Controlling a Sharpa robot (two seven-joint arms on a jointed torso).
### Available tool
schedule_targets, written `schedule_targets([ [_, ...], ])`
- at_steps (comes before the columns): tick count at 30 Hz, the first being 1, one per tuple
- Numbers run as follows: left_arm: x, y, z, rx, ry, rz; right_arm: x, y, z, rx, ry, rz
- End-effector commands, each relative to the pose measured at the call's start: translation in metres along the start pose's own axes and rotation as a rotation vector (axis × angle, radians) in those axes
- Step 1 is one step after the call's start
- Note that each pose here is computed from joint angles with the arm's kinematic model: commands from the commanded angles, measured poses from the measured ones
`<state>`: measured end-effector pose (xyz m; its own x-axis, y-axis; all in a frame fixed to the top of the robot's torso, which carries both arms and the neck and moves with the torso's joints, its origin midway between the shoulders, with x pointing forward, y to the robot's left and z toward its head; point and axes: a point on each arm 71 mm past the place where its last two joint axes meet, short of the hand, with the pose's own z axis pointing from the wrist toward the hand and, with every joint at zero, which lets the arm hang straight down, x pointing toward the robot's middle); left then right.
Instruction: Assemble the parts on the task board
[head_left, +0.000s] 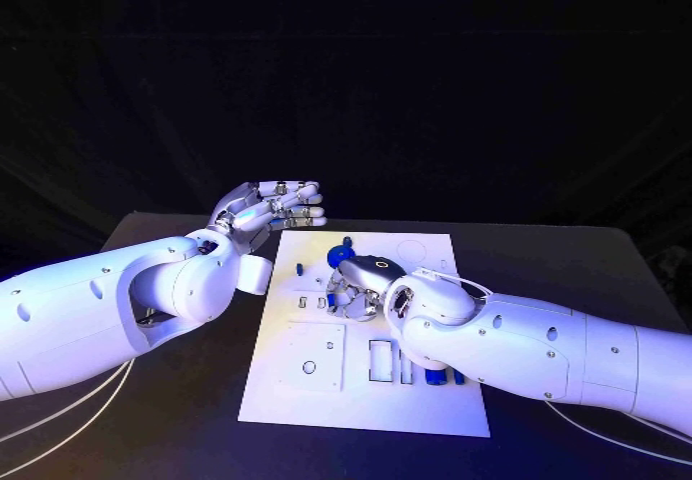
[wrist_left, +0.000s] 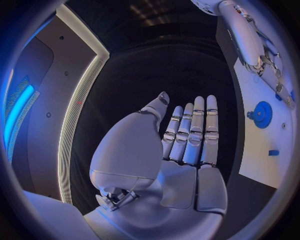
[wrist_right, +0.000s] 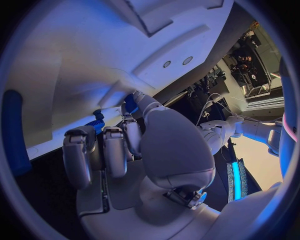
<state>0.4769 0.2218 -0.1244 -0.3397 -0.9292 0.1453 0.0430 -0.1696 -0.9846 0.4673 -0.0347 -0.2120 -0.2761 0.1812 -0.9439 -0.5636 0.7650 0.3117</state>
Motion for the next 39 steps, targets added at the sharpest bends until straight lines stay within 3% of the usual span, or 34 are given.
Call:
schedule_targets([
  [1, 0.0020, -0.0009, -0.0001, 0.008, 0.018, -0.008, 0.003, -0.003, -0.001, 0.023, 0.019, -0.018],
  [27, 0.0025, 0.0002, 0.0015, 0.003, 0.018, -0.008, 0.002, -0.001, 0.000, 0.000, 0.000, -0.007],
  [35, -0.0016, 0.0019, 0.0025, -0.018, 0.021, 0.029, -0.011, -0.002, -0.010, -0.078, -0.130, 0.063],
  [39, -0.0077, 0.0039, 0.0039, -0.034, 0.072, 0.174, -0.024, -0.004, -0.021, -0.181, -0.182, 0.118],
])
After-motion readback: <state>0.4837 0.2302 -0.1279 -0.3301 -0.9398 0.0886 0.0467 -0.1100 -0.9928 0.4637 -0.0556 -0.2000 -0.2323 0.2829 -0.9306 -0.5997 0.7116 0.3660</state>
